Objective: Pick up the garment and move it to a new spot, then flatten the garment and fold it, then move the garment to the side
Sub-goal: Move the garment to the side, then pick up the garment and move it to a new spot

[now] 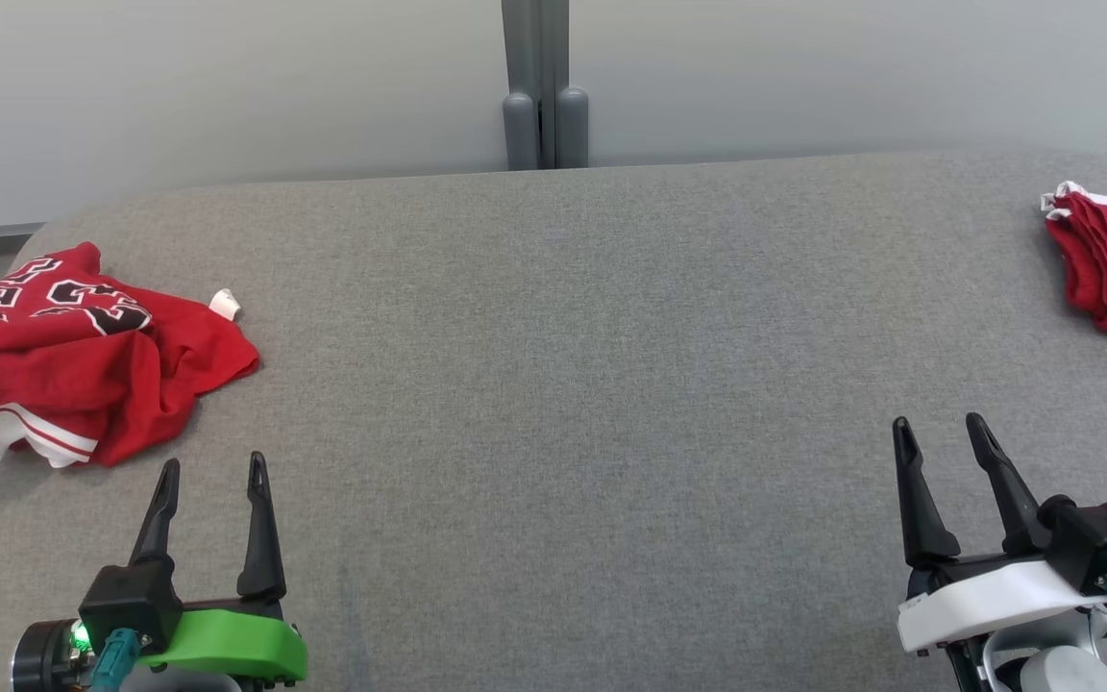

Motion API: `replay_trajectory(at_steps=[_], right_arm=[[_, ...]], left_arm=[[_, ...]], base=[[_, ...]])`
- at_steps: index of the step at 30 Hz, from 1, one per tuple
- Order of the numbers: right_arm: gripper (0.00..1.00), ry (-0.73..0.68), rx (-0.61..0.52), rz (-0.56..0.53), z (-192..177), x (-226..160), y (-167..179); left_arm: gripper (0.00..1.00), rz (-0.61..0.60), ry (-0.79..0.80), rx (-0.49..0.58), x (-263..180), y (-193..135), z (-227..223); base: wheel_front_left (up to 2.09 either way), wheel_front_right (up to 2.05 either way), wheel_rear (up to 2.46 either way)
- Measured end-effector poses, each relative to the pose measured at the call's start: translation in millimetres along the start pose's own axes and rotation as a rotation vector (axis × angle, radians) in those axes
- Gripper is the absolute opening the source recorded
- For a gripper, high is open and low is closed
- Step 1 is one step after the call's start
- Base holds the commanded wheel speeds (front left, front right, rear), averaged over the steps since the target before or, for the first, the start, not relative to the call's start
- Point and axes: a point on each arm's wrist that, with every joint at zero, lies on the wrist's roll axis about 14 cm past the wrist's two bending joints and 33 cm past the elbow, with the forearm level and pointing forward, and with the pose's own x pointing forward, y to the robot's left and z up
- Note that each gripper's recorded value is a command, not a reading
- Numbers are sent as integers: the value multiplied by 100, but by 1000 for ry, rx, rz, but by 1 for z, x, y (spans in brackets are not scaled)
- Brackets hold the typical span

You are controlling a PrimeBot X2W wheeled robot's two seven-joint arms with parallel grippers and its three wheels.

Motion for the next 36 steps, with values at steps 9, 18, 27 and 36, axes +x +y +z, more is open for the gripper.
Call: replay_trajectory(at_steps=[9, 18, 27, 36], right_arm=[[100, -3, -5, -9, 0, -1, 1], [100, 6, -5, -6, -3, 1, 2], [100, 22, 5, 30, -10, 6, 14], [100, 50, 27, 111, -22, 20, 41]], left_arm=[[100, 0, 11, 5, 0, 2, -3], [100, 6, 16, 5, -1, 4, -5], [100, 45, 6, 9, -6, 16, -1], [100, 150, -6, 25, -23, 50, 5]], base=[[0, 0, 0], [0, 0, 0], [0, 0, 0], [0, 0, 0]])
